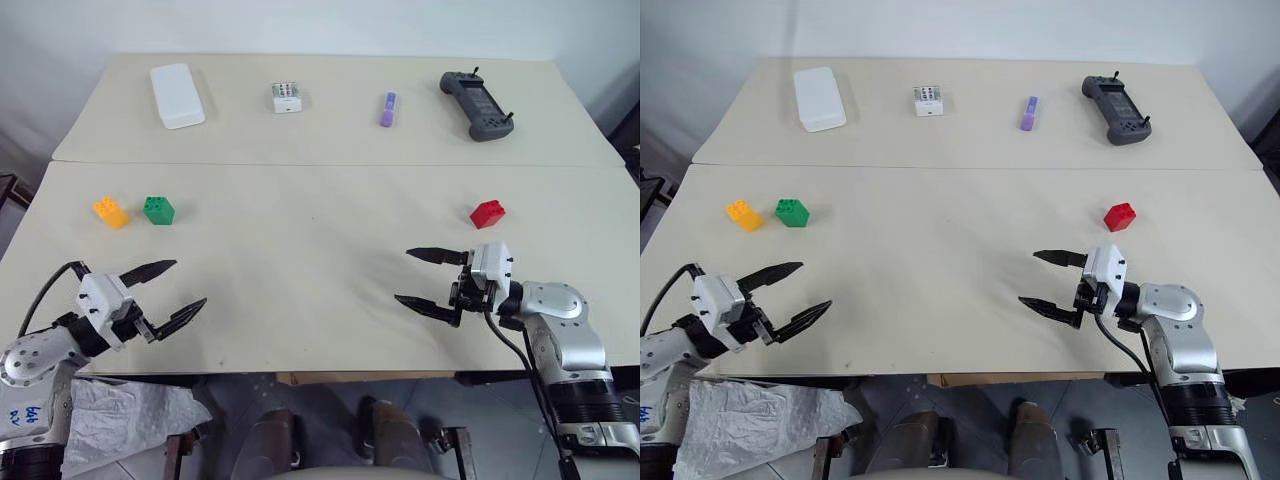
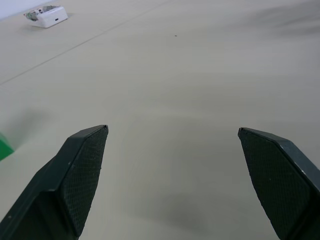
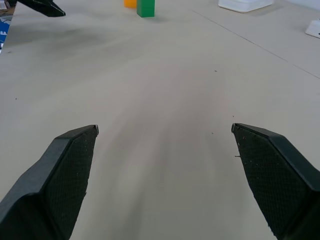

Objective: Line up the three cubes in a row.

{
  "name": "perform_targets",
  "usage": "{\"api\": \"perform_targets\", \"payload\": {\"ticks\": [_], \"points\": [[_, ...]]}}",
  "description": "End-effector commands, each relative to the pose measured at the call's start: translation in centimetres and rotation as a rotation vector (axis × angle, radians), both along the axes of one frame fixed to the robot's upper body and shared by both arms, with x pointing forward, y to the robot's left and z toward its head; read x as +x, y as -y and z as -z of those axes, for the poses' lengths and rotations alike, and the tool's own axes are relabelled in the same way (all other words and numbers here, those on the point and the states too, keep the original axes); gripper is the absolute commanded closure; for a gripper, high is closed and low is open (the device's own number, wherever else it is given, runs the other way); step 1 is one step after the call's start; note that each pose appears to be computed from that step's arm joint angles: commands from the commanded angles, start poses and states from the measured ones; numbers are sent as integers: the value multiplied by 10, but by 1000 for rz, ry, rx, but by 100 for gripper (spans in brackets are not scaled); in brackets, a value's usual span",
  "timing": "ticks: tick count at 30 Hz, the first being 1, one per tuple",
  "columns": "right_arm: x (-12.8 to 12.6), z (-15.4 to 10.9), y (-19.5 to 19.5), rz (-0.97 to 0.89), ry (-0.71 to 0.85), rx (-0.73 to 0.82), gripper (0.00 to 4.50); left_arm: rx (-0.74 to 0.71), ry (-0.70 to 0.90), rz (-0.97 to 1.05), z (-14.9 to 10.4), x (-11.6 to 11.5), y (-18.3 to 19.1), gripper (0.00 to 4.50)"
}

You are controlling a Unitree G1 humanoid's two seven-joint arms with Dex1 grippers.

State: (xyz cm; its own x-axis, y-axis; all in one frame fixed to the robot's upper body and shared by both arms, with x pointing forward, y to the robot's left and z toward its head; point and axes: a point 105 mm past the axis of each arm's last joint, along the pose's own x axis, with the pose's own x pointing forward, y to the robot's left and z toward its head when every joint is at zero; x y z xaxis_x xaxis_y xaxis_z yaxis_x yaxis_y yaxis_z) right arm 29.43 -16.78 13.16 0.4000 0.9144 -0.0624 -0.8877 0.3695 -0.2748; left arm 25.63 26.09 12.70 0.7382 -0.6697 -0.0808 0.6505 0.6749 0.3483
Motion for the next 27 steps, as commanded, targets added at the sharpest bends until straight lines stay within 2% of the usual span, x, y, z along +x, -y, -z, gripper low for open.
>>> {"api": "perform_targets", "payload": {"ticks": [1, 4, 7, 11, 13, 16, 18, 20, 23, 27], "points": [[0, -13, 5, 5, 56, 7, 0, -16, 23, -11, -6, -1, -3, 9], [0, -15, 4, 14, 59, 19, 0, -73, 8, -5, -9, 0, 1, 9], [3, -32, 28, 193, 109, 103, 0, -202, -68, 154, -23, -1, 29, 9], [-7, -43, 67, 421, 134, 190, 0, -140, -93, 334, -23, -3, 66, 9], [-19, -40, 98, 581, 139, 206, 0, -151, -73, 415, -27, 4, 89, 9], [-31, -37, 120, 695, 146, 207, 0, -148, -53, 465, -29, 10, 102, 9], [-47, -23, 163, 910, 150, 214, 0, -203, -40, 537, -35, 22, 126, 9], [-58, -13, 188, 1038, 133, 229, 0, -220, -47, 597, -37, 27, 142, 9], [-53, -9, 185, 1032, 104, 190, 0, -216, -52, 644, -38, 27, 149, 9], [-28, -20, 168, 973, 63, 157, 0, -204, -58, 664, -38, 25, 149, 9]]}}
